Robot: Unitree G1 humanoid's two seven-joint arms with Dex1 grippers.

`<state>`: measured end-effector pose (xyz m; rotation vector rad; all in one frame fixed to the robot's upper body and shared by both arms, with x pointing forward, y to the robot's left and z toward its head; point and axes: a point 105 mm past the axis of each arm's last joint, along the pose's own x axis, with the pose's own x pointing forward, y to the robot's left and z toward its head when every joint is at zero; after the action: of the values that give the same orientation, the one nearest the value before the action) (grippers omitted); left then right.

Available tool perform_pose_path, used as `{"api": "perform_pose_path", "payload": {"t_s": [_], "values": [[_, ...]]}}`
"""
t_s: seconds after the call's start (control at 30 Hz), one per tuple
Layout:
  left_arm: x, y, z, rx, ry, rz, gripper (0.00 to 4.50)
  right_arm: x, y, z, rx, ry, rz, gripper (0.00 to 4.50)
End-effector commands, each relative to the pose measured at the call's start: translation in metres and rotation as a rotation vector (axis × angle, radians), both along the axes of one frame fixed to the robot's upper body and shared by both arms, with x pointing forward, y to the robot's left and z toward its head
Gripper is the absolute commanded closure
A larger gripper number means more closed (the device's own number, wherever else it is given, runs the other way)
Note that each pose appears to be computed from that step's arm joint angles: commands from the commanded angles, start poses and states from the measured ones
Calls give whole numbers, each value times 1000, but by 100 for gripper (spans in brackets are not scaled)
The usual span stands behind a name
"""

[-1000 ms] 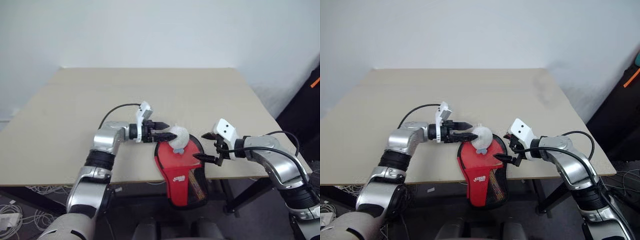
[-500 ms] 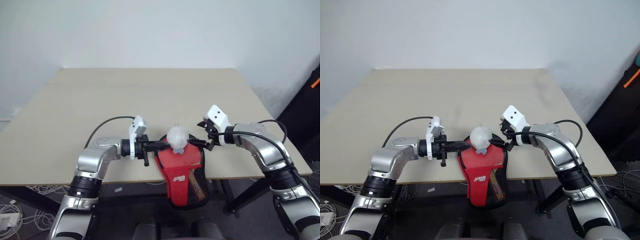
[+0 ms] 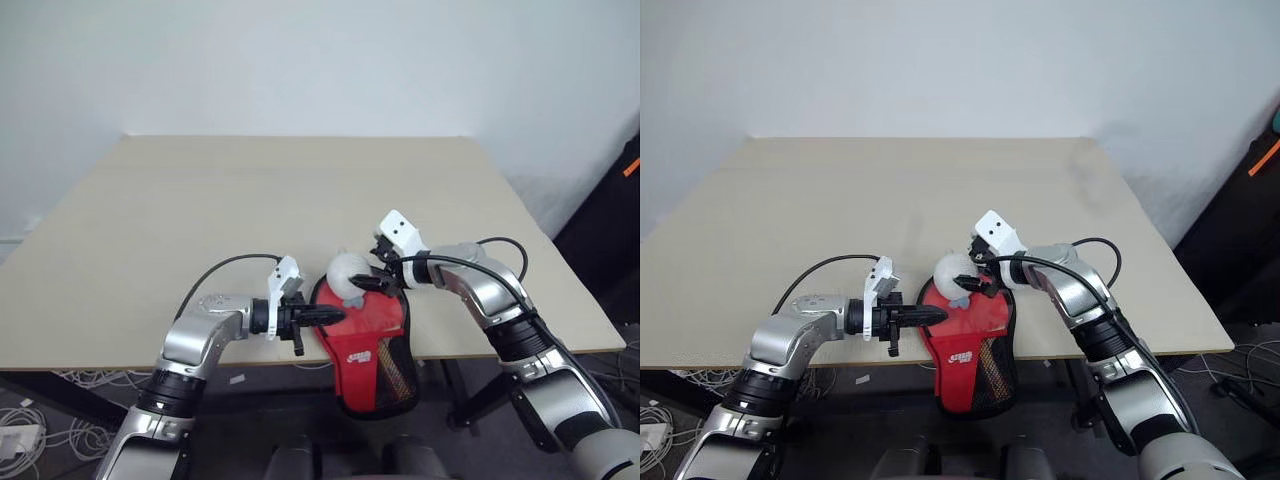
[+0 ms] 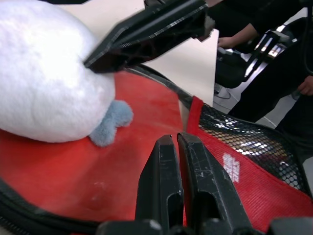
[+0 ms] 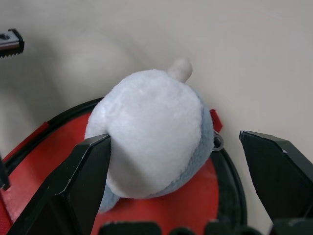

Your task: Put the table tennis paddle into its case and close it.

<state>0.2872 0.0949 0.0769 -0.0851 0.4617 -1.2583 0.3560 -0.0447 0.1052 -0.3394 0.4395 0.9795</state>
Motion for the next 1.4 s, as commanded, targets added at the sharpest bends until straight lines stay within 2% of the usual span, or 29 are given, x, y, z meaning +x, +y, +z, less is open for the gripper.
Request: {"api": "perform_pose_path", "payload": {"t_s": [0.03, 0.47, 0.57, 0.8, 0.93, 1.0, 1.4], "values": [[1, -1, 12, -15, -59, -5, 444, -2, 8, 7, -2, -38, 21, 0], [4, -1, 7, -7, -56, 19, 444, -9, 27, -2, -3, -27, 34, 0], [5, -1, 5, -4, -53, 22, 450, -7, 28, -3, -3, -28, 23, 64], [7, -1, 4, 0, -51, 26, 450, -3, 27, -3, 0, -34, 3, 310], [8, -1, 4, 3, -50, 26, 450, 0, 25, -2, 3, -41, -9, 416], [9, -1, 4, 4, -51, 23, 450, 2, 25, -1, 6, -48, -19, 430], [25, -18, 20, -4, -131, -24, 450, 43, 0, 17, 19, -83, -180, 430]]}}
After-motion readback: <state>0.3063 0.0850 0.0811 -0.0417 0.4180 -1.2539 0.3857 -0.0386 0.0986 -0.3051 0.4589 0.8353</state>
